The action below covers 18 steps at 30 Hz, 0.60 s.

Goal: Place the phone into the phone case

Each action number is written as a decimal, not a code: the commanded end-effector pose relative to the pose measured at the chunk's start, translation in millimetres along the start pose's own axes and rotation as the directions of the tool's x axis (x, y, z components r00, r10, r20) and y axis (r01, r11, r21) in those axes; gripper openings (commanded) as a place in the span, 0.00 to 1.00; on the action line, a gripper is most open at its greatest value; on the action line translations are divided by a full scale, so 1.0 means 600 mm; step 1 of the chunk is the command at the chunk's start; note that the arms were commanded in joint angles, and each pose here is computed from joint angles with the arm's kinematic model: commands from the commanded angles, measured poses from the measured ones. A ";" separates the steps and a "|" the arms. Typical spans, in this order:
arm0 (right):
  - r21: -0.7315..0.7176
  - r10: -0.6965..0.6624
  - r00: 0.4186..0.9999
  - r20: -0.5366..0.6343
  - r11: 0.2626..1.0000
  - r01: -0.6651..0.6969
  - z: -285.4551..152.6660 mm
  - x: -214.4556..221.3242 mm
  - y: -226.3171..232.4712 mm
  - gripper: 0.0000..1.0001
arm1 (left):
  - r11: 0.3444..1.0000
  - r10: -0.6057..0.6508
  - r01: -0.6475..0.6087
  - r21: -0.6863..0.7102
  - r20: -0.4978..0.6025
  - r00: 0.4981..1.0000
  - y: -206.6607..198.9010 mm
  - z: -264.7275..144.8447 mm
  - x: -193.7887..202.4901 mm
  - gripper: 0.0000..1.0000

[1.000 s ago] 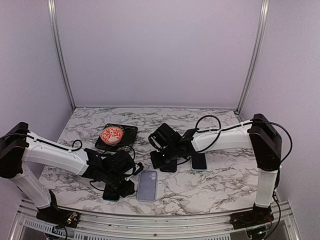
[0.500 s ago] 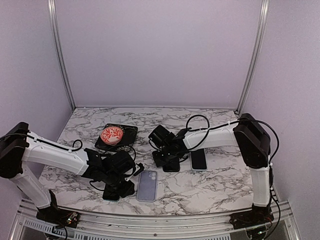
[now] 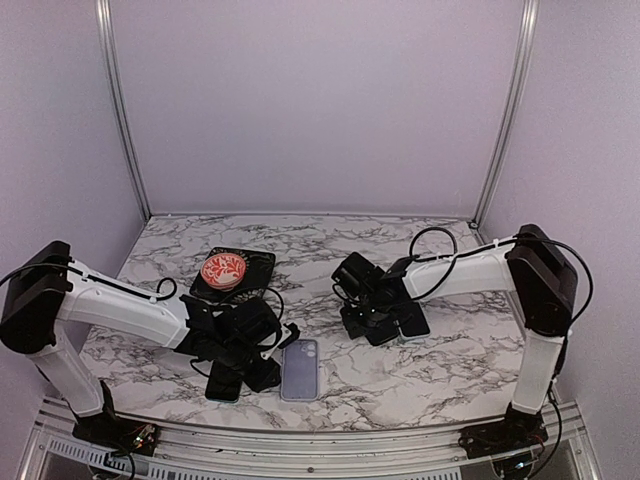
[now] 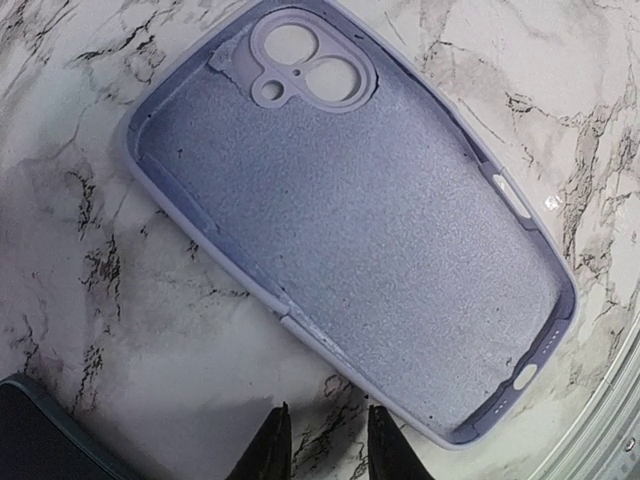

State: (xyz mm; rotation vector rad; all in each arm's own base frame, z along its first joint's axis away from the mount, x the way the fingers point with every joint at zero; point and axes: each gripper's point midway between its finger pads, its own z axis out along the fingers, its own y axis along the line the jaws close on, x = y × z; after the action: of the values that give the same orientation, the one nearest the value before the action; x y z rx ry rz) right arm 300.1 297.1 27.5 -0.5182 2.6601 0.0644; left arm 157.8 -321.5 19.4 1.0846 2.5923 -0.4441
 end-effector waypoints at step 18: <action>0.024 0.124 0.990 0.062 0.992 -0.125 0.073 -0.092 -0.052 0.00 | 1.000 0.009 -0.009 -0.014 0.009 1.000 -0.001 0.015 -0.013 0.26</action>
State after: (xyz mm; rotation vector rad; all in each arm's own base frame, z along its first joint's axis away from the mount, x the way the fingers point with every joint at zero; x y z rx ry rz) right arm 366.3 321.3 23.2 -0.4511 2.6003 0.1648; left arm 165.1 -334.6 19.9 1.0801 2.5727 -0.4562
